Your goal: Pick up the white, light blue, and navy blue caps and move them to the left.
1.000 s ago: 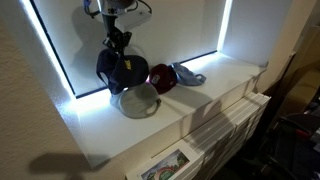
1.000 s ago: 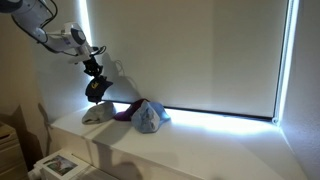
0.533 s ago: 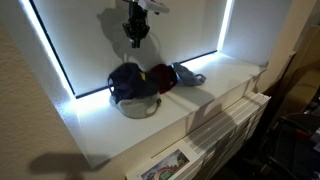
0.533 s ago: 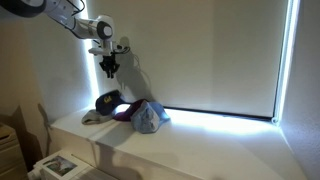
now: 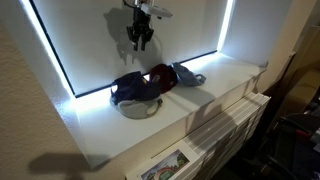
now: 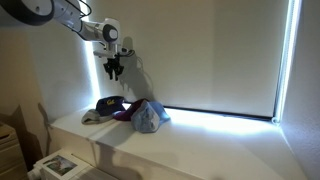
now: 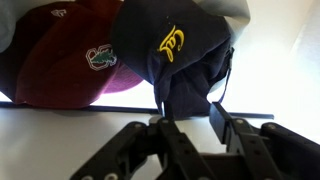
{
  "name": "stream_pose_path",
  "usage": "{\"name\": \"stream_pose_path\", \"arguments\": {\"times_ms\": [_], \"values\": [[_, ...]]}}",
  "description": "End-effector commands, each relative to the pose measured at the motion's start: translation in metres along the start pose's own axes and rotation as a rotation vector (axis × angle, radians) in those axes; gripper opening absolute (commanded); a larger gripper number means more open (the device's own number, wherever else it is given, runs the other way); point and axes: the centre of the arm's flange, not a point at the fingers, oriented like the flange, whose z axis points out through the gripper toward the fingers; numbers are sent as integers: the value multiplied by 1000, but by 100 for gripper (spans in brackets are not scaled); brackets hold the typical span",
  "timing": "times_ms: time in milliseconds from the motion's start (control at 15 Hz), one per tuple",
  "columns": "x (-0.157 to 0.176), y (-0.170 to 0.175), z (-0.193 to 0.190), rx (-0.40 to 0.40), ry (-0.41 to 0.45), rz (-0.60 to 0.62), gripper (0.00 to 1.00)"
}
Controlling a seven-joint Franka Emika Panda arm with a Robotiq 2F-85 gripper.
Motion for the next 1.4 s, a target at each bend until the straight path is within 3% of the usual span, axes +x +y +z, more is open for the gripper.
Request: {"name": "stream_pose_path", "arguments": {"times_ms": [0, 200, 267, 667, 733, 933, 1333], "values": [[-12, 18, -3, -65, 30, 157, 73], [-31, 52, -8, -89, 83, 326, 95], [-35, 63, -7, -102, 101, 383, 99], [-80, 133, -33, -120, 207, 703, 100], [-16, 124, -18, -136, 175, 643, 100], [-28, 138, -35, -134, 198, 688, 100], [-93, 235, 37, 11, -55, 736, 100]]}}
